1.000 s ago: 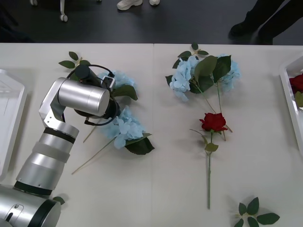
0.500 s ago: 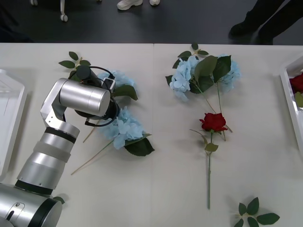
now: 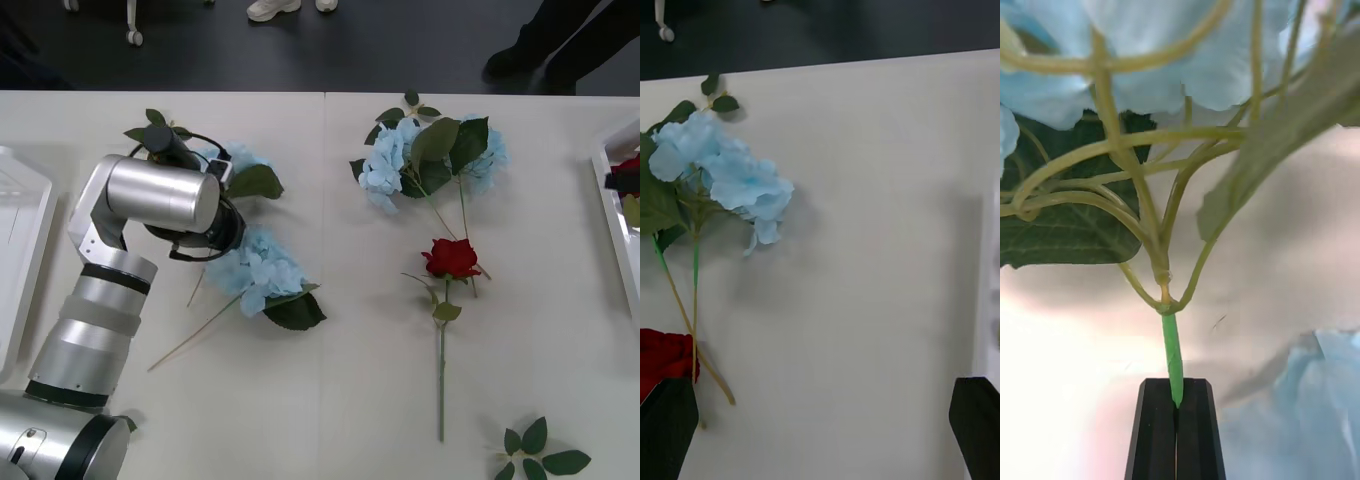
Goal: Put the red flowers into the right box and the blue flowers into the left box
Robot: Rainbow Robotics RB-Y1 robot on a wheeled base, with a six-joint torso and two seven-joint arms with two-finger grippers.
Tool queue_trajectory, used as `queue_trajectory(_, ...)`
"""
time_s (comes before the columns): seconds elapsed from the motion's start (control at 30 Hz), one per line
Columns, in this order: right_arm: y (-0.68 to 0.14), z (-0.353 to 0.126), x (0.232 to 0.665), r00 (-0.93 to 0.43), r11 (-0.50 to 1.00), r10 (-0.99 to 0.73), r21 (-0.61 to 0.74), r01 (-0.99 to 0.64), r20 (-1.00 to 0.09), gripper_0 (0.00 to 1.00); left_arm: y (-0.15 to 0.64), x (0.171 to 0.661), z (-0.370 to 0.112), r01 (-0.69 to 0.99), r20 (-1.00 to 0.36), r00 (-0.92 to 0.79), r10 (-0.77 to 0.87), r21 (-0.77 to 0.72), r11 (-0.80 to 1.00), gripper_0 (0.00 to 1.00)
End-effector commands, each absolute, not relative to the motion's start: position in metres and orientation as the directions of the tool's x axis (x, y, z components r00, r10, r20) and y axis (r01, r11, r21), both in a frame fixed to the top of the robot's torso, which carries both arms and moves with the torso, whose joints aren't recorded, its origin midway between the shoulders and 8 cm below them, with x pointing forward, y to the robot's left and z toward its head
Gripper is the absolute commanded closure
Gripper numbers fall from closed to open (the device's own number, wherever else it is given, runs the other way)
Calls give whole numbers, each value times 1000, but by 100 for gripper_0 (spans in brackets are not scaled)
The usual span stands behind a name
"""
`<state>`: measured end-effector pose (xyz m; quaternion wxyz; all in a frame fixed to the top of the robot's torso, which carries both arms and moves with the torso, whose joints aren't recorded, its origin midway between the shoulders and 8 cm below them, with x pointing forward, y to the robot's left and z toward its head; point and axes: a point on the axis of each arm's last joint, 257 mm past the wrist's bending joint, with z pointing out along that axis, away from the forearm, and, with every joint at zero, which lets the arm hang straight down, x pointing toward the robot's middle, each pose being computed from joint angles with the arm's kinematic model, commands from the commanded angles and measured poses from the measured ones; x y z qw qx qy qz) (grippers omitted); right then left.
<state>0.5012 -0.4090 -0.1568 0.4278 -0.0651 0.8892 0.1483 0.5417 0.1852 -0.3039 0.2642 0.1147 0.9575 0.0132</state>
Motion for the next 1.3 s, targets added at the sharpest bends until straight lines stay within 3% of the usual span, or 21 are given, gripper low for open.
queue_trajectory(0.03,-366,-156,515,-588,923,-53,185,-338,-807,1,203,550,-239,171,-593,-784,182,75,982,100)
queue_trajectory(0.3,-327,-169,520,-607,896,-131,169,-411,-784,1,232,518,-180,86,-706,-708,8,-75,994,100)
queue_trajectory(0.67,-273,-209,547,-613,880,-128,196,-433,-780,1,318,447,-127,-263,-752,-544,-373,-269,927,100)
queue_trajectory(1.0,-239,-227,566,-652,879,-105,237,-414,-751,1,435,416,-114,-502,-771,-467,-433,-172,847,100)
queue_trajectory(1.3,-227,-238,564,-710,887,-18,317,-336,-704,1,511,428,-125,-578,-774,-454,-442,-122,807,100)
